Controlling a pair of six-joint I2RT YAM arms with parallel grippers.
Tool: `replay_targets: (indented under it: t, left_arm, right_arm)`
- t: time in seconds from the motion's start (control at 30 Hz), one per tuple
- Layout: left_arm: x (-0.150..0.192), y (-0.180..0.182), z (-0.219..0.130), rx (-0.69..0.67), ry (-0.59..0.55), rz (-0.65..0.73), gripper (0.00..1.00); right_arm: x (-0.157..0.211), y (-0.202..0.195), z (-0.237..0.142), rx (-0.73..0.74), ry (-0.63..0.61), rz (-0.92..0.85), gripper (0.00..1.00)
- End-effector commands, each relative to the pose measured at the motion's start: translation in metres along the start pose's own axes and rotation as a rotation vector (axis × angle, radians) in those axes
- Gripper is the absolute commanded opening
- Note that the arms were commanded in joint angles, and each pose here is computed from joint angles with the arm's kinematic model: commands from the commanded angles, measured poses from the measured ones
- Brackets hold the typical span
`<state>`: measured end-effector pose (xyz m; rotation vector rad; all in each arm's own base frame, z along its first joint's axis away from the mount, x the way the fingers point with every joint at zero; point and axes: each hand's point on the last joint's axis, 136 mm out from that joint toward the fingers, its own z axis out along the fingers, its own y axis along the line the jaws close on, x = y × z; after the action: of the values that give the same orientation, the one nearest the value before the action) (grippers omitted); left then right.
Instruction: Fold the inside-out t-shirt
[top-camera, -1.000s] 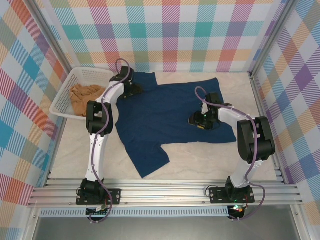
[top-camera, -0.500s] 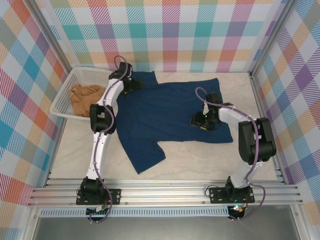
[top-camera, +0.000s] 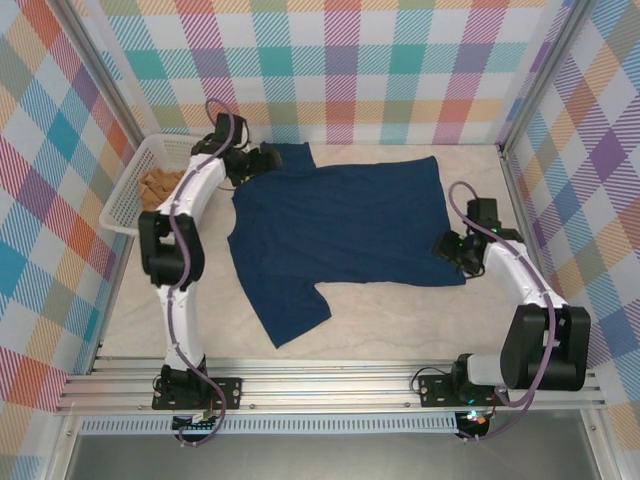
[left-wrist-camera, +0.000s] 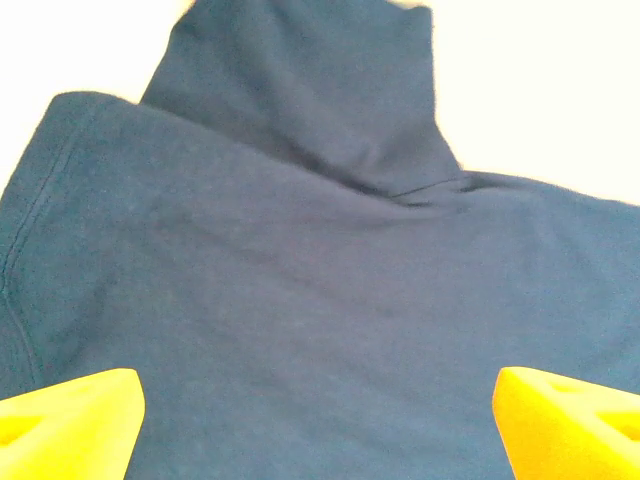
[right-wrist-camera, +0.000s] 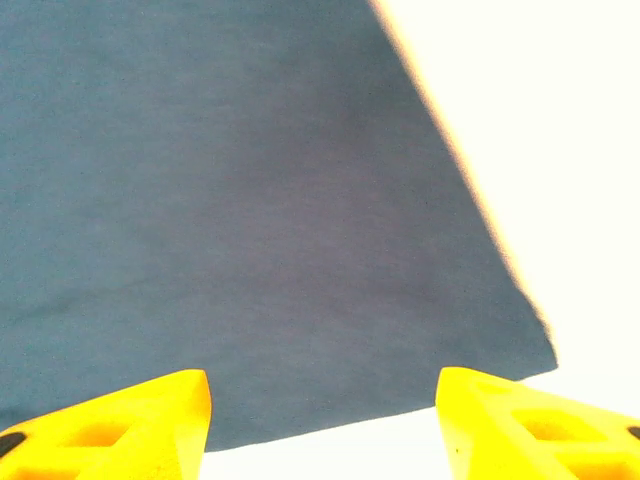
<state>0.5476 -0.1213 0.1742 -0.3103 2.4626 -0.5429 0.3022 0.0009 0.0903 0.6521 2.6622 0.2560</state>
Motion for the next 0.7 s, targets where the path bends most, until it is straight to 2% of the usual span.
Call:
replay_targets:
  t: [0.0, 0.1, 0.33, 0.67]
  left_arm:
    - [0.011, -0.029, -0.038, 0.123, -0.081, -0.046, 0.90]
    - [0.045, -0.036, -0.058, 0.165, -0.091, -0.077, 0.90]
    - [0.111, -0.028, -0.075, 0.140, -0.025, -0.061, 0.90]
    - [0.146, -0.016, -0.084, 0.109, 0.018, -0.046, 0.90]
  right_arm:
    - [0.018, -0.035, 0.001, 0.045, 0.045, 0.157, 0.59]
    - [0.025, -0.049, 0.003, 0.031, 0.042, 0.249, 0.52]
    - [0.036, -0.065, 0.020, 0.096, 0.081, 0.244, 0.40]
    - [0.029, -0.065, 0.042, 0.097, 0.115, 0.247, 0.33]
